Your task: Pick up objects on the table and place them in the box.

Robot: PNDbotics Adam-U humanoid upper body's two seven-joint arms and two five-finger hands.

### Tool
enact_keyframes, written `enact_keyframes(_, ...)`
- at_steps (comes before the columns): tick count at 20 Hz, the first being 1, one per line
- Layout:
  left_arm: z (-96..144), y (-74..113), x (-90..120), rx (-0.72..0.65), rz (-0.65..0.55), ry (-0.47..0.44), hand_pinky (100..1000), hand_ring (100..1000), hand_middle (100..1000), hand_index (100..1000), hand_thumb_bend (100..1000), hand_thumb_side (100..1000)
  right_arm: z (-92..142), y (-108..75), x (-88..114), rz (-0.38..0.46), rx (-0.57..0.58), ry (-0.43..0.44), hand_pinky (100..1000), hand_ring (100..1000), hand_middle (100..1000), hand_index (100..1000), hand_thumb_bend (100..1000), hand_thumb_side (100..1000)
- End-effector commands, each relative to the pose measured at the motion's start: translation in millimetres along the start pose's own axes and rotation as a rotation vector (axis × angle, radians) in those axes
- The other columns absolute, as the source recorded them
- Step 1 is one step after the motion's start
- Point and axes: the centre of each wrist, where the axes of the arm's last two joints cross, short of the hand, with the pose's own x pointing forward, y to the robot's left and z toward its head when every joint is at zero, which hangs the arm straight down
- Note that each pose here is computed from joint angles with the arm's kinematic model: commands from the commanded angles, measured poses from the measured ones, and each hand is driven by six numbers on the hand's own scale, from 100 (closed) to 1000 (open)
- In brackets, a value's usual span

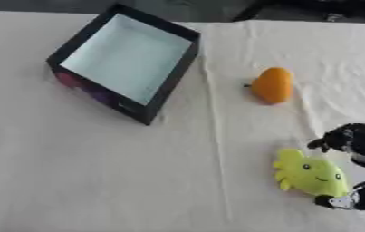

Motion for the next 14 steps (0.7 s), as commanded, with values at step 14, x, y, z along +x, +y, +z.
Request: enact_keyframes(14,-6,1.7,10,0.010,0.005,-0.045,800,608,783,789,423,664,-13,-16.9,9,0.241,0.025,0.009,783,656,554,805,559,671)
